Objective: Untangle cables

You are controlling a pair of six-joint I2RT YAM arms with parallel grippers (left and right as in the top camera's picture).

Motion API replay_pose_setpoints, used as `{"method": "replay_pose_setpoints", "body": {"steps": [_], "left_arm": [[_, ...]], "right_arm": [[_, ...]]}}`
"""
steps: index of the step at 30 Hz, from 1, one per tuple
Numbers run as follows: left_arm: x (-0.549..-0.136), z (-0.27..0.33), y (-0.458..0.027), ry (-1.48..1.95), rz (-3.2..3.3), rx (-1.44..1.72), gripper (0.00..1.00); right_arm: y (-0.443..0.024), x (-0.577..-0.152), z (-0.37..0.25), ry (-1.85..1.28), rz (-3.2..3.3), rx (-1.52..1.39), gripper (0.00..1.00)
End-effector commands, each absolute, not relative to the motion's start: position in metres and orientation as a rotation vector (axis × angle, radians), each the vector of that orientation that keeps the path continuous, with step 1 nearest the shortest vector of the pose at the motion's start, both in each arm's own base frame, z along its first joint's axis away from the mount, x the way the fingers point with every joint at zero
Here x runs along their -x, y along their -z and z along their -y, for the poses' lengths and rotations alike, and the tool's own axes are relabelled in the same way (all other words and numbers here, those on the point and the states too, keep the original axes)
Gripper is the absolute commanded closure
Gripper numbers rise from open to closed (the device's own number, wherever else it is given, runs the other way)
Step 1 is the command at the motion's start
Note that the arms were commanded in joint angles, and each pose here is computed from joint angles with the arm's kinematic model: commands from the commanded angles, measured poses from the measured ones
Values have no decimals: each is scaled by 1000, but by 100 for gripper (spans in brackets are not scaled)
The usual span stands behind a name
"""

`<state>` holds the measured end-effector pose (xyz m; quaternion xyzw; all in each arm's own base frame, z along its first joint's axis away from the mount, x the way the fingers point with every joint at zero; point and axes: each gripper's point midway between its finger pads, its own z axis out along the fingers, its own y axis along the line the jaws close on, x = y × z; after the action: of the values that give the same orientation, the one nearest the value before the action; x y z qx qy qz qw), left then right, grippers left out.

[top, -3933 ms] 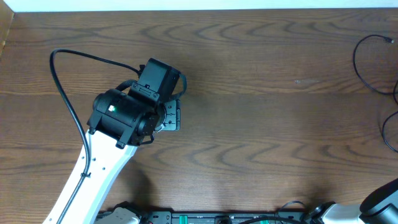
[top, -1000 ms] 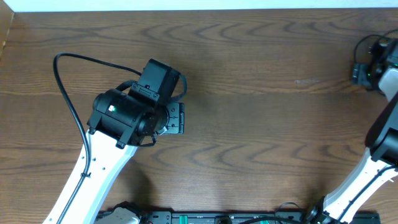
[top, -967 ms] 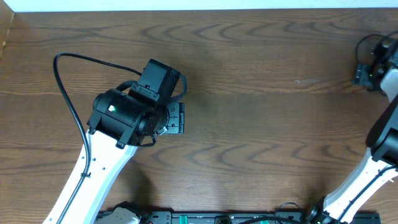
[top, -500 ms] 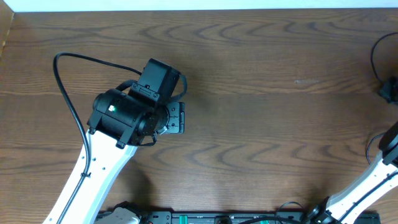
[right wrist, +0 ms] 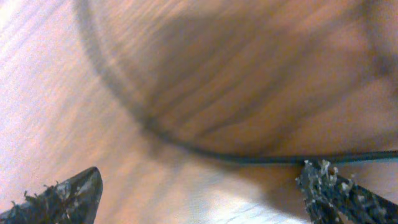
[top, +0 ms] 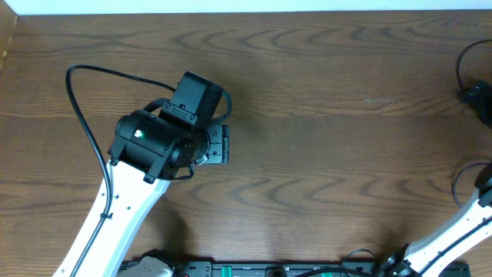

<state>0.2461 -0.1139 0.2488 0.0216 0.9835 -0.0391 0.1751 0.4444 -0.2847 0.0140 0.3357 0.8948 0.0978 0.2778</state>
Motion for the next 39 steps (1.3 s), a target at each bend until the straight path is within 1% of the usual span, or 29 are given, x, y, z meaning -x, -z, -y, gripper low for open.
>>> {"method": "replay_pose_setpoints", "body": {"steps": [1,7,12,17,20,24,27,29,37,39], "left_arm": [[-246,115,-246,104,-2799,-76,29],[-246,115,-245,103,-2800,-76,29],[-246,114,-245,102,-2802,-77,29],[-243,113,-244,93,-2812,-83,29],[-239,110,-243,76,-2833,-107,29],[-234,108,-241,56,-2851,-147,25],[-232,107,-240,51,-2858,-154,25],[-232,107,-240,48,-2859,-170,25],[-232,107,-240,47,-2858,-175,25],[-232,107,-240,47,-2858,-175,25]], "right_arm": [[38,-433,202,-582,-2561,-963,1],[48,-420,132,-640,-2772,-936,1],[65,-365,108,-419,-2975,-1299,1],[80,-312,80,-380,-3054,-1586,1],[95,-275,69,-344,-3109,-1661,1],[110,-232,67,-202,-3142,-1724,1],[115,-215,64,-180,-3106,-1729,1],[112,-208,64,-183,-3040,-1741,1],[46,-192,98,15,-2686,-1701,1],[29,-185,104,50,-2589,-1748,1]]}}
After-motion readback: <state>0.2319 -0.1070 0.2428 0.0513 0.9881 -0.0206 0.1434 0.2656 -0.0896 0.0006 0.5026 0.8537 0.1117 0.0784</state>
